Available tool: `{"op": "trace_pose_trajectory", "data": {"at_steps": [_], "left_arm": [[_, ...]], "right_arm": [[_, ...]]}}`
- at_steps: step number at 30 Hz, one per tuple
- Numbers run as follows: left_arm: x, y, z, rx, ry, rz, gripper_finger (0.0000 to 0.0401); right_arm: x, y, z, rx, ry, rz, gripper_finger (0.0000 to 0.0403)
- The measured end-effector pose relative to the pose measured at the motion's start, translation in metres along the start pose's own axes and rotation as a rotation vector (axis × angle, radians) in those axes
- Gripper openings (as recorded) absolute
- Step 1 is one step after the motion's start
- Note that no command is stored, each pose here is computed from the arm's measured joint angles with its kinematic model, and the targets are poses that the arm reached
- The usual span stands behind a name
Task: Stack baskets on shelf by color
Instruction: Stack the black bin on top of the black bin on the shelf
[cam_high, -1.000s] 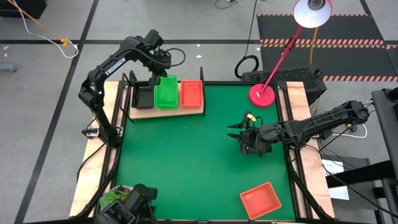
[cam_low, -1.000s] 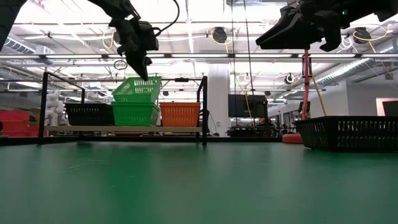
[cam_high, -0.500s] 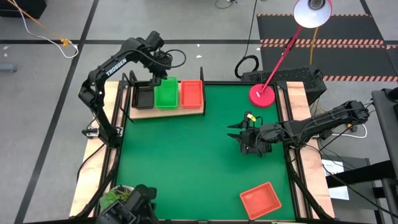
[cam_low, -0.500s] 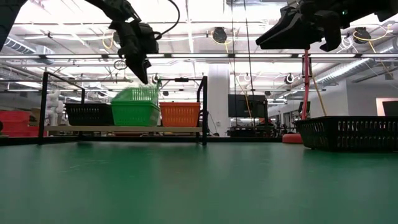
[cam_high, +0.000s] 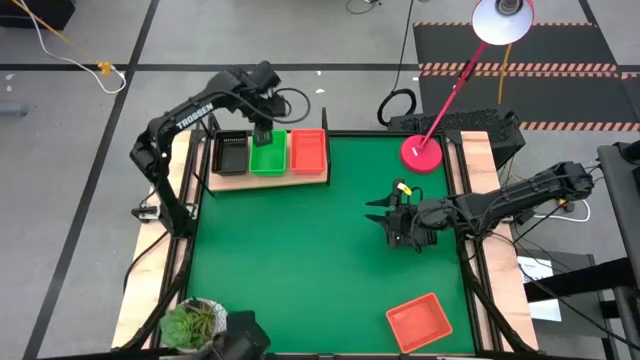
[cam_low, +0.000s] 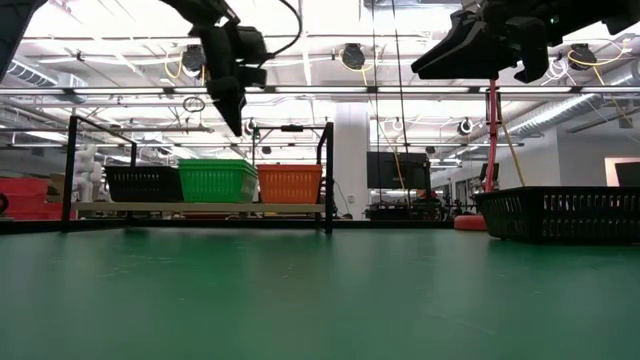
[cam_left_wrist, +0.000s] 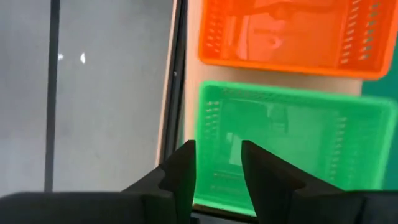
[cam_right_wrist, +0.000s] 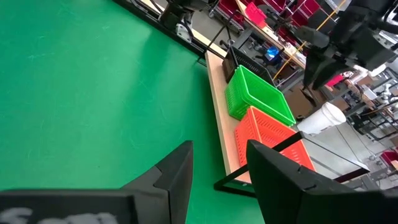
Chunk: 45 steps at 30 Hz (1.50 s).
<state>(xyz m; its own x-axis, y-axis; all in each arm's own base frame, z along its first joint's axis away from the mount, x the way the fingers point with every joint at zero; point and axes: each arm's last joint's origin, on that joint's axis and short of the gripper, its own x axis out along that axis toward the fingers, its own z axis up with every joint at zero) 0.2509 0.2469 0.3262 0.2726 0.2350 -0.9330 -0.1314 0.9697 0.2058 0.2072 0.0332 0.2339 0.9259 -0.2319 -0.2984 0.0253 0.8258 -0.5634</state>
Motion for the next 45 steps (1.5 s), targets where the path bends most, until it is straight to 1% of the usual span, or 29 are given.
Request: {"op": "trace_pose_trajectory", "data": {"at_steps": [3, 4, 6, 8, 10, 12, 15, 17, 19, 21, 24, 27, 30, 33, 38, 41, 45], "left_arm": [[-0.009, -0.021, 0.009, -0.060, 0.023, 0.022, 0.0115], [-0.015, -0.030, 0.013, -0.086, 0.023, 0.045, 0.0108], [-0.030, -0.046, 0.015, -0.162, 0.033, 0.114, 0.0093], [-0.050, -0.063, 0.014, -0.195, 0.008, 0.132, 0.0077], [-0.073, -0.079, 0.010, -0.206, -0.055, 0.137, 0.0062], [-0.098, -0.093, 0.004, -0.225, -0.133, 0.140, 0.0049], [-0.127, -0.116, -0.005, -0.246, -0.237, 0.124, 0.0031], [-0.141, -0.132, -0.012, -0.244, -0.303, 0.104, 0.0018], [-0.146, -0.148, -0.019, -0.227, -0.360, 0.081, 0.0007], [-0.145, -0.164, -0.024, -0.205, -0.434, 0.053, 0.0004], [-0.135, -0.187, -0.026, -0.159, -0.560, 0.010, 0.0011], [-0.122, -0.207, -0.025, -0.109, -0.688, -0.021, 0.0018], [-0.108, -0.223, -0.022, -0.047, -0.756, -0.040, 0.0018], [-0.094, -0.235, -0.022, -0.007, -0.754, -0.058, 0.0019], [-0.076, -0.248, -0.023, -0.002, -0.728, -0.068, 0.0019], [-0.069, -0.253, -0.024, -0.016, -0.728, -0.085, 0.0019], [-0.064, -0.260, -0.026, -0.030, -0.719, -0.110, 0.0019]], "right_arm": [[0.000, -0.001, 0.000, 0.005, 0.003, -0.004, 0.0144], [0.001, -0.001, -0.001, 0.011, 0.005, -0.007, 0.0144], [0.001, -0.002, -0.002, 0.018, 0.019, -0.011, 0.0144], [-0.001, -0.003, -0.005, 0.016, 0.051, -0.031, 0.0144], [-0.003, -0.005, -0.006, 0.016, 0.083, -0.072, 0.0144], [-0.007, -0.007, -0.009, 0.028, 0.114, -0.083, 0.0144], [-0.014, -0.009, -0.012, 0.111, 0.134, -0.072, 0.0144], [-0.019, -0.008, -0.016, 0.172, 0.171, -0.048, 0.0144], [-0.024, -0.005, -0.023, 0.240, 0.221, 0.017, 0.0144], [-0.028, -0.002, -0.029, 0.311, 0.276, 0.102, 0.0144], [-0.036, 0.004, -0.039, 0.406, 0.384, 0.220, 0.0144], [-0.042, 0.008, -0.047, 0.505, 0.490, 0.296, 0.0144], [-0.047, 0.012, -0.053, 0.603, 0.601, 0.364, 0.0144], [-0.051, 0.015, -0.055, 0.675, 0.660, 0.408, 0.0144], [-0.051, 0.019, -0.051, 0.721, 0.639, 0.424, 0.0144], [-0.051, 0.022, -0.050, 0.725, 0.645, 0.432, 0.0144], [-0.046, 0.031, -0.049, 0.698, 0.673, 0.451, 0.0144]]}}
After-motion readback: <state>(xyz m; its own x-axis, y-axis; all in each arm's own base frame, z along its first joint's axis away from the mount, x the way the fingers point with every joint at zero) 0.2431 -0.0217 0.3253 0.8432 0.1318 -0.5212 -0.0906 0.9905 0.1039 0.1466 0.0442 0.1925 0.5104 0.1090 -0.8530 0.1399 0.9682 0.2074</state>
